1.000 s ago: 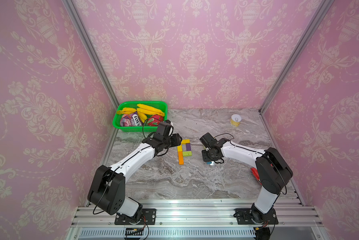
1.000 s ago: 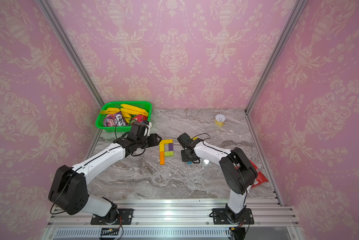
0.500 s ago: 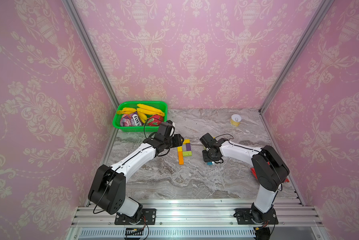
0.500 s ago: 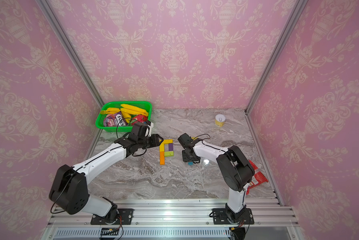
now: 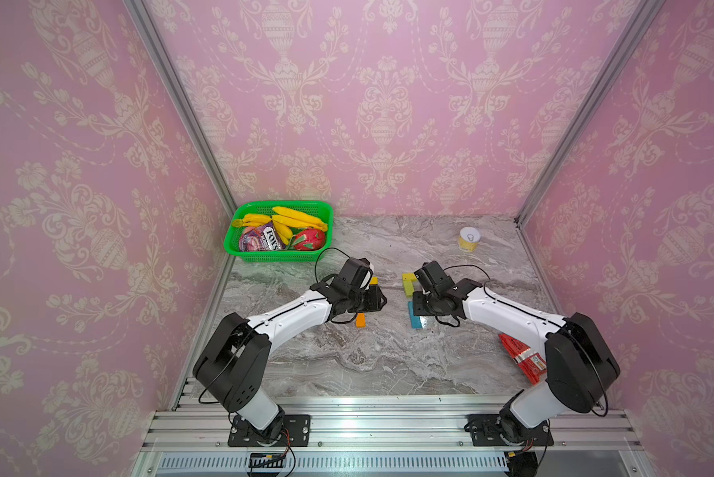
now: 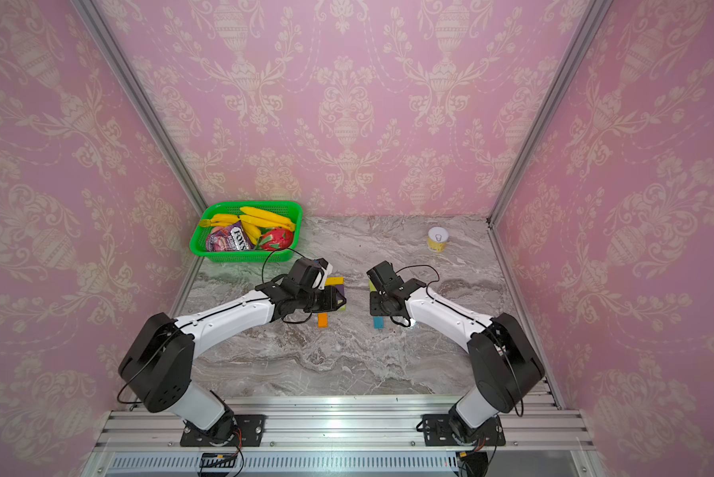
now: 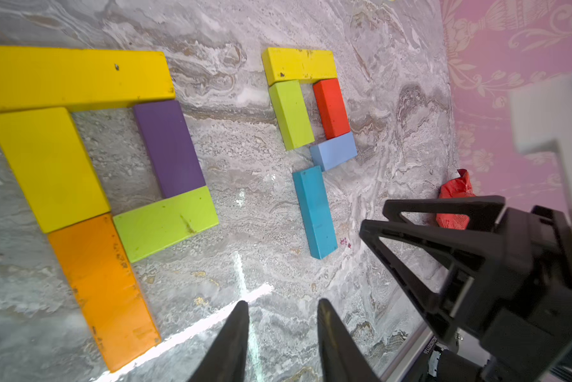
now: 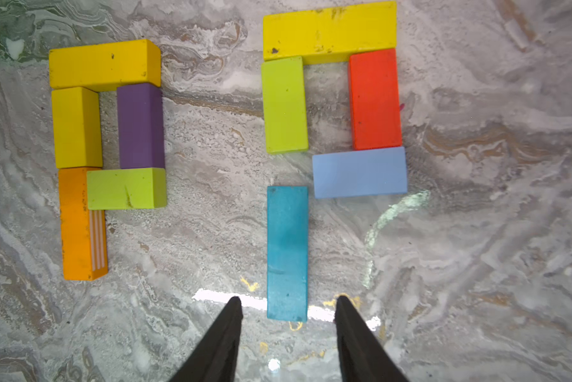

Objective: Assemble the letter p with building blocks
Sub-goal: Place the building block at the center of the board, then assemble the building block at the center of the board.

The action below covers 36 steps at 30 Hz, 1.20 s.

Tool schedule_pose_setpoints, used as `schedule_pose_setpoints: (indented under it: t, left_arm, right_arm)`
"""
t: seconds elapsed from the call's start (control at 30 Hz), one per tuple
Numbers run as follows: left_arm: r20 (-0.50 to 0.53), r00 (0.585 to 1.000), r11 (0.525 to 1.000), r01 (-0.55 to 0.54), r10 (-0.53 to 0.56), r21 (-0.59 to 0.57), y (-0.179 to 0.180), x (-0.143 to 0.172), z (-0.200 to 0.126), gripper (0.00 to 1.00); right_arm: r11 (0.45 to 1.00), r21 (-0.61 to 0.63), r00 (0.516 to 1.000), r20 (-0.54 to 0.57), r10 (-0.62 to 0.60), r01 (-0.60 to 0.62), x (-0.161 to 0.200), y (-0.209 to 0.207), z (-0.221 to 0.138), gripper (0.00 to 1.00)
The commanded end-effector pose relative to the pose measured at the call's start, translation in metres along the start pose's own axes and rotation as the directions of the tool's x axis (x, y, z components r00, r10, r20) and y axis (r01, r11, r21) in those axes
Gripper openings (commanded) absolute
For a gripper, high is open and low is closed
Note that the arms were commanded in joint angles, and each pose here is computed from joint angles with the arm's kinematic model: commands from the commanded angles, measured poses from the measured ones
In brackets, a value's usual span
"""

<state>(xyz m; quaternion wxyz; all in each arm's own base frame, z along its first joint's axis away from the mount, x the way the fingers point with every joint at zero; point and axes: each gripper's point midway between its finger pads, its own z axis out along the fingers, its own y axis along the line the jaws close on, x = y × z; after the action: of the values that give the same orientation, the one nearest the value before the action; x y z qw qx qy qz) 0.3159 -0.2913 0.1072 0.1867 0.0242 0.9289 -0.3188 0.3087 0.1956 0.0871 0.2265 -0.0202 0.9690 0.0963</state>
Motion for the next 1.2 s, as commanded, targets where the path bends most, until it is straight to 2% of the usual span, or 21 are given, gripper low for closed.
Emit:
schedule_pose_setpoints:
  t: [0.0, 0.17, 0.23, 0.5, 0.63, 0.87, 1.17]
  left_arm:
    - [-0.078, 0.996, 0.998, 0.038, -0.034, 0.053, -0.008, 0.018, 0.022, 0.19]
    - [-0.151, 0.987, 0.998, 0.054, -0.05, 0.023, -0.009, 0.032, 0.054, 0.0]
    - [-0.172, 0.983, 0.997, 0.071, -0.068, 0.01, -0.007, 0.035, 0.065, 0.0]
    - [-0.195, 0.976, 0.995, 0.084, -0.093, -0.056, -0.009, 0.037, 0.091, 0.0]
    - [-0.219, 0.972, 0.992, 0.057, -0.08, -0.112, -0.011, 0.038, 0.103, 0.0]
    - [-0.212, 0.975, 0.978, 0.03, -0.074, -0.205, -0.004, 0.035, 0.103, 0.0]
    - [-0.258, 0.964, 0.981, 0.018, -0.069, -0.193, -0.005, 0.042, 0.108, 0.0]
  right_arm:
    - [0.993, -0.022, 0.992, -0.048, 0.119, -0.12, 0.025, -0.023, 0.011, 0.32]
    - [0.988, -0.05, 0.986, -0.088, 0.144, -0.149, 0.044, -0.033, 0.022, 0.12]
    - [0.986, -0.07, 0.985, -0.098, 0.143, -0.15, 0.048, -0.033, 0.027, 0.09]
    - [0.976, -0.146, 0.978, -0.16, 0.135, -0.159, 0.058, -0.029, 0.046, 0.09]
    - [0.973, -0.162, 0.973, -0.189, 0.135, -0.166, 0.059, -0.028, 0.057, 0.09]
    - [0.968, -0.177, 0.967, -0.212, 0.14, -0.179, 0.053, -0.025, 0.068, 0.09]
    - [0.968, -0.173, 0.967, -0.214, 0.142, -0.18, 0.045, -0.025, 0.071, 0.09]
